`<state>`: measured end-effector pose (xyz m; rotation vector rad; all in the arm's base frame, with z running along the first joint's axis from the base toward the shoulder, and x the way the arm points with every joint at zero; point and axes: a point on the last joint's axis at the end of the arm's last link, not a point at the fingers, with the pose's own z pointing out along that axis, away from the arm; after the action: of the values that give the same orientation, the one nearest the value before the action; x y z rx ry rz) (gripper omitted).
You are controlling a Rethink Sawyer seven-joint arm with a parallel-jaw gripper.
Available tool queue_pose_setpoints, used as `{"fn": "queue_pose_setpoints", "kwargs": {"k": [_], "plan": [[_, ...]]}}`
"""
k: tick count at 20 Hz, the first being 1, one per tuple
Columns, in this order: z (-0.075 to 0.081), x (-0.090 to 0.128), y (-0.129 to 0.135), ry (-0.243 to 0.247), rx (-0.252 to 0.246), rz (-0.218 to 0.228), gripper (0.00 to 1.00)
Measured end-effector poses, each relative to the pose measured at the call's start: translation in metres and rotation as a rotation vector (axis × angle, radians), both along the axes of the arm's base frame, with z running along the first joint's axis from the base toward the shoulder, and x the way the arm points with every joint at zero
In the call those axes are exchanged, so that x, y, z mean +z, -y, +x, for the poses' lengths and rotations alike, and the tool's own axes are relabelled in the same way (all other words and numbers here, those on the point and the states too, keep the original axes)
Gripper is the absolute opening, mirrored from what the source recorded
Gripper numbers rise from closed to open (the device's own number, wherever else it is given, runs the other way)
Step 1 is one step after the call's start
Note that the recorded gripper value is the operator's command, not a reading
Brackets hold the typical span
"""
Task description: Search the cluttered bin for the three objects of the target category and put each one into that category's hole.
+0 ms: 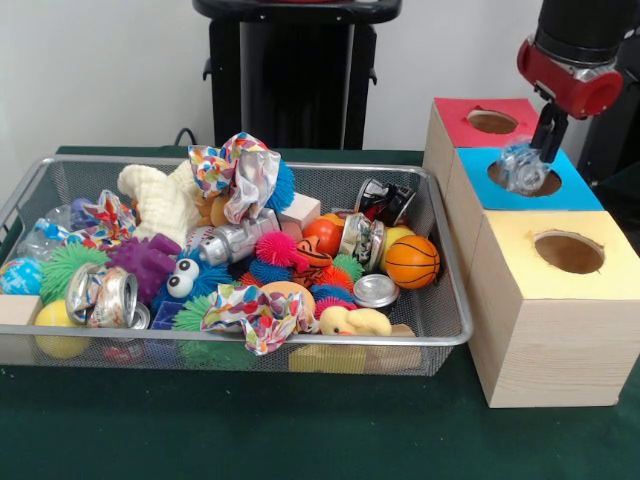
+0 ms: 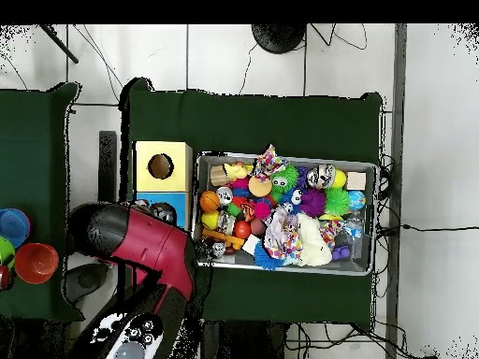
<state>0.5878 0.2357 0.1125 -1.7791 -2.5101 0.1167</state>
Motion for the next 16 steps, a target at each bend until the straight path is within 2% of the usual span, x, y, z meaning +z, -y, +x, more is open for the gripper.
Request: {"fn": "queue_pose_setpoints", "kwargs": {"k": [10,11,14,16], "plan": [[-0.001,-0.008,-0.001,0.004,0.003,-0.012,0.00],[-0.002,-0.013,-0.002,0.007,0.008,-0.020,1.00],[-0.002,-0.014,-0.003,0.014,0.011,-0.025,1.00],[0.003,-0.014,-0.004,0.044,0.019,-0.035,1.00]]}}
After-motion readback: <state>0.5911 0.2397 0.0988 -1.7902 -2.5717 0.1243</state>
